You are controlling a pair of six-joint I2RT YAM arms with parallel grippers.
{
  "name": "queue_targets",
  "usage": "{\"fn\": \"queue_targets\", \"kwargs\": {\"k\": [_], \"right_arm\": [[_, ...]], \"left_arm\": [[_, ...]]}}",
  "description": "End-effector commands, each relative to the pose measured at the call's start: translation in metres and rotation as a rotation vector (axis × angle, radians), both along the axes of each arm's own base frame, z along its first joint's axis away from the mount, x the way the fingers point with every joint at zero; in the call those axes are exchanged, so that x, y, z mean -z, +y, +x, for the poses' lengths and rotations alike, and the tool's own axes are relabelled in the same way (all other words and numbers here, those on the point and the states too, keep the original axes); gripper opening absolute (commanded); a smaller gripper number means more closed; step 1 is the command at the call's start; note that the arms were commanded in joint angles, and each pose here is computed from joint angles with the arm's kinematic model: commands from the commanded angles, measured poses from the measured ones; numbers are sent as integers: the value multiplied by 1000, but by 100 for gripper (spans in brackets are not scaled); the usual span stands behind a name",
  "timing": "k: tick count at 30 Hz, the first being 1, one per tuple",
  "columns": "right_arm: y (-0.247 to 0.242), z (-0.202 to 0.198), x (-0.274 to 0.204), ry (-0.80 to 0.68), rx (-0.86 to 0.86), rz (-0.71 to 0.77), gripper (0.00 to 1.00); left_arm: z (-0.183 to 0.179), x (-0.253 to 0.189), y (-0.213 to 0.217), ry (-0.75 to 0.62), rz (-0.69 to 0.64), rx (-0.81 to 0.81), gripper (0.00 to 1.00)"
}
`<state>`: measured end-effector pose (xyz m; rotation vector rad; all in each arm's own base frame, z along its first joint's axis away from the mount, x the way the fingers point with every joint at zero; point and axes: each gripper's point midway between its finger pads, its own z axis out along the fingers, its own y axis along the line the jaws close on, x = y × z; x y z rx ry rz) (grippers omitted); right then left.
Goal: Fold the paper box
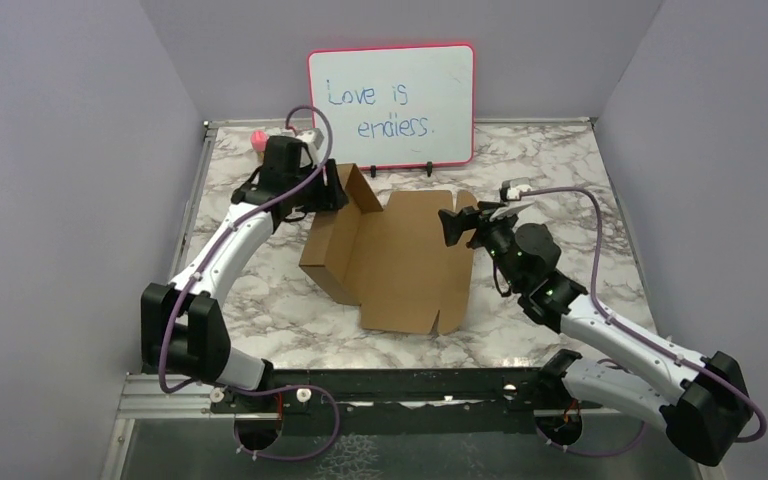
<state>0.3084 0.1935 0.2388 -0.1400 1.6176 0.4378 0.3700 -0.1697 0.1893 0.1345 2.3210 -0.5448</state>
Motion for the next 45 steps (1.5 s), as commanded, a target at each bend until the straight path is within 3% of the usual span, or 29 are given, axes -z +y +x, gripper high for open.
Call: {"fn": "queue_targets", "kwargs": {"k": [1, 8, 12, 26, 31, 38, 41, 45], "right_arm": [[14, -11, -44, -54, -113, 23, 95], [26, -25, -98, -71, -227, -15, 95], [22, -24, -111, -31, -212, -65, 95], [21, -5, -113, 81, -171, -229, 95], [27, -1, -109, 131, -191, -268, 95], [44, -4, -115, 192, -275, -287, 95], [45, -1, -111, 230, -278, -313, 94], [55, -3, -109, 272, -325, -326, 93]], "left_arm": [[-1, -24, -1, -48, -292, 5, 61], [-13, 3, 12, -10, -539, -79, 61], [-21, 22, 10, 16, -610, -116, 62], [-49, 95, 4, 71, -647, -296, 67], [-53, 111, -4, 82, -619, -318, 74], [-61, 119, 19, 45, -556, -395, 89], [-63, 123, 36, 35, -458, -447, 98], [-63, 118, 64, 3, -297, -526, 99]]}}
